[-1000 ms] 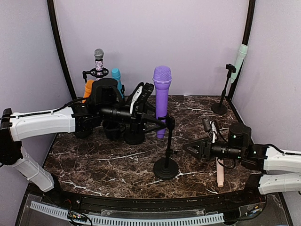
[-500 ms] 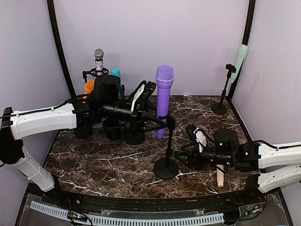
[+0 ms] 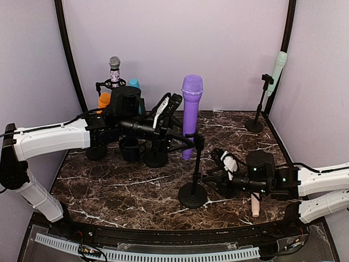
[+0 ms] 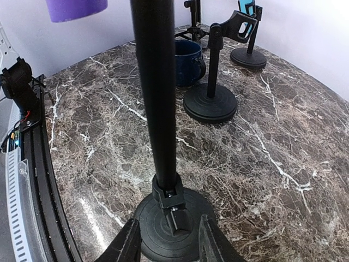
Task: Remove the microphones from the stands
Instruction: Unscrew the knob on the stand of the microphone stand.
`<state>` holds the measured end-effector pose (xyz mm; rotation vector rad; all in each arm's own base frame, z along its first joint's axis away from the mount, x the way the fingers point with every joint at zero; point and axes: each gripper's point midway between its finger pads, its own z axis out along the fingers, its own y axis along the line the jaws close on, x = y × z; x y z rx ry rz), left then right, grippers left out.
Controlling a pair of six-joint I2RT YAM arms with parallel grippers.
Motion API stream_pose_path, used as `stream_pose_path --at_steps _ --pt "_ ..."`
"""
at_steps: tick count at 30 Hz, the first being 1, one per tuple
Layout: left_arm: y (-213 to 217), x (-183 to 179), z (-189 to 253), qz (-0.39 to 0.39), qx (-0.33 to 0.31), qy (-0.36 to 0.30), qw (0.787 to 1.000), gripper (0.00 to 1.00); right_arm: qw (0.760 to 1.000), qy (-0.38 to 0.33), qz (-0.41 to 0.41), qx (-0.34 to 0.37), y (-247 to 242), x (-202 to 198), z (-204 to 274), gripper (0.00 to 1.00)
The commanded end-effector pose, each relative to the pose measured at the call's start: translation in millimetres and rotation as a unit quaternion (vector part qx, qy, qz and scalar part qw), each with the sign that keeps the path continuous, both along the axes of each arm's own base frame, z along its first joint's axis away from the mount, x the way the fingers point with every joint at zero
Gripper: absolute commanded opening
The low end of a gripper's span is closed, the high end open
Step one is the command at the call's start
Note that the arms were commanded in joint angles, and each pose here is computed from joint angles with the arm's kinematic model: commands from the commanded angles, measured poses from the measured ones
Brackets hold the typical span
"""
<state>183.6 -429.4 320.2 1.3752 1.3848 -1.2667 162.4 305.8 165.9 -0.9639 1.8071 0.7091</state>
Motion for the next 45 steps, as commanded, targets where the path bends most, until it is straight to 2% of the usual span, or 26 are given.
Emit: stream_pose_path --at_steps 1,10,17,27,29,33,34,40,45 --pt "-2 -11 -20 -0.025 0.034 0.050 0.998 0.00 0.999 -0.036 0.009 -0.001 5 2 10 0.37" --pt "-3 -11 -21 -0.030 0.036 0.057 0.997 0.00 0.997 -0.067 0.004 -0.045 6 12 4 0.31" --pt "-3 -11 -23 -0.030 0.039 0.058 0.997 0.00 0.994 -0.097 -0.005 -0.047 6 19 13 0.28" --pt "-4 -11 -26 -0.032 0.042 0.061 0.997 0.00 0.993 -0.101 0.003 -0.064 12 21 6 0.23" --pt "-4 -11 -27 -0.034 0.043 0.062 0.997 0.00 0.993 -0.103 0.004 -0.062 14 22 7 0.19" --pt "-3 -10 -28 -0.029 0.044 0.059 0.997 0.00 0.992 -0.101 0.008 -0.070 19 23 7 0.01" --pt "-3 -9 -27 -0.026 0.044 0.056 0.997 0.00 0.992 -0.100 0.009 -0.070 20 23 7 0.00" --pt "6 -1 -26 -0.005 0.043 0.064 0.997 0.00 0.993 -0.101 0.005 -0.059 19 22 16 0.00" --pt "13 4 -29 -0.008 0.043 0.075 0.996 0.00 0.989 -0.125 0.004 -0.076 21 19 20 0.00"
